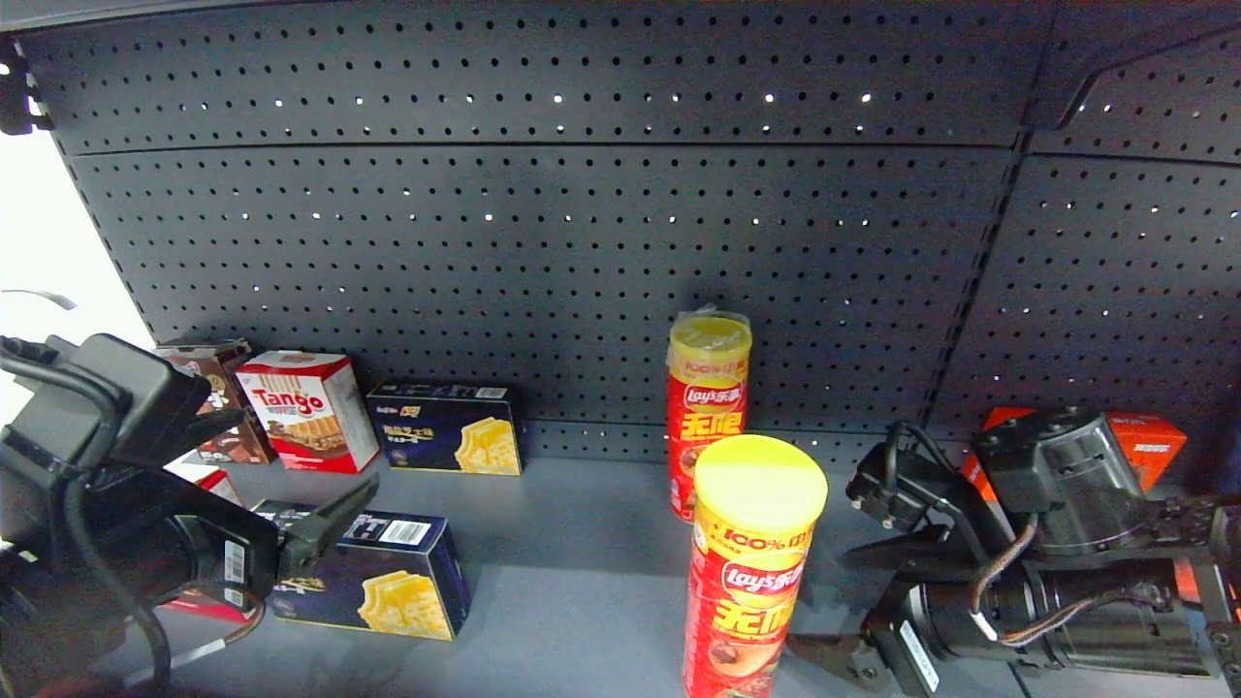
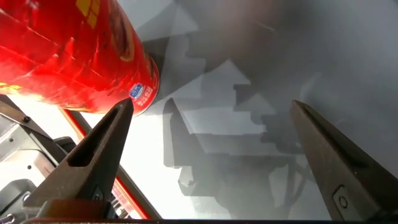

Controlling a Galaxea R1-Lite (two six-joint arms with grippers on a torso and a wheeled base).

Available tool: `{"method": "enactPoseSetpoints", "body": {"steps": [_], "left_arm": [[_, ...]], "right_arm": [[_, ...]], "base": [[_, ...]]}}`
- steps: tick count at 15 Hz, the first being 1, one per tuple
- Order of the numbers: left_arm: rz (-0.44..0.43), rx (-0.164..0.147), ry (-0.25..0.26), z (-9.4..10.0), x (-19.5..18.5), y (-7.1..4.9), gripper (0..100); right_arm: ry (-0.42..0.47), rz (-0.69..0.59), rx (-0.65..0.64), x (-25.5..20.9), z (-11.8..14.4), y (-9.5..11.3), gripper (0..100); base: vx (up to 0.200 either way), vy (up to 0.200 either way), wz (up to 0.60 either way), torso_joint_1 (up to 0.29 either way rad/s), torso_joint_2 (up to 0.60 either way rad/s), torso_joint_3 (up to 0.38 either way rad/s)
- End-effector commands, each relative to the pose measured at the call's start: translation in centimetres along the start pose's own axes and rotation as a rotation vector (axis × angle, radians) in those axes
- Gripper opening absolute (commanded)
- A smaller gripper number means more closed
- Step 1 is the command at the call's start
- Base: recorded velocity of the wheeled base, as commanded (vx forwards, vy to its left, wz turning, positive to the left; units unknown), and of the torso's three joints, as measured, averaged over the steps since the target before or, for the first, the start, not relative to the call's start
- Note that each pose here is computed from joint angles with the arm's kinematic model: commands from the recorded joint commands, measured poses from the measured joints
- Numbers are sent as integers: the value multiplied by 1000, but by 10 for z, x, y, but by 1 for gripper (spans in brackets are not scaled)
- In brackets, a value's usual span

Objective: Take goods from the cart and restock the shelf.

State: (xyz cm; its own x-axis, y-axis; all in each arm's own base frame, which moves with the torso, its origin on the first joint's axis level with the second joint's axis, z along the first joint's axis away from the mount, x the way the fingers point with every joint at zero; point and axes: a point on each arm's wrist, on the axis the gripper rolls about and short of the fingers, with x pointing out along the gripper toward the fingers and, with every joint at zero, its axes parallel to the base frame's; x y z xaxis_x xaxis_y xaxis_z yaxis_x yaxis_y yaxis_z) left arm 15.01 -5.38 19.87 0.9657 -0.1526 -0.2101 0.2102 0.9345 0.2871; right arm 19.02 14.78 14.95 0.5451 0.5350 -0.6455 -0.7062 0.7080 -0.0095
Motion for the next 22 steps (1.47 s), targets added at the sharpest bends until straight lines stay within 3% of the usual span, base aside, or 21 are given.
{"method": "enactPoseSetpoints", "body": {"steps": [1, 22], "left_arm": [[0, 0, 1, 0, 0, 0, 100], [-2, -1, 2, -1, 0, 0, 100]], "right_arm": [[3, 2, -1, 1, 0, 0, 100], [14, 13, -10, 11, 5, 3, 100]], "base": [[0, 0, 0, 0, 0, 0], [0, 0, 0, 0, 0, 0]]}}
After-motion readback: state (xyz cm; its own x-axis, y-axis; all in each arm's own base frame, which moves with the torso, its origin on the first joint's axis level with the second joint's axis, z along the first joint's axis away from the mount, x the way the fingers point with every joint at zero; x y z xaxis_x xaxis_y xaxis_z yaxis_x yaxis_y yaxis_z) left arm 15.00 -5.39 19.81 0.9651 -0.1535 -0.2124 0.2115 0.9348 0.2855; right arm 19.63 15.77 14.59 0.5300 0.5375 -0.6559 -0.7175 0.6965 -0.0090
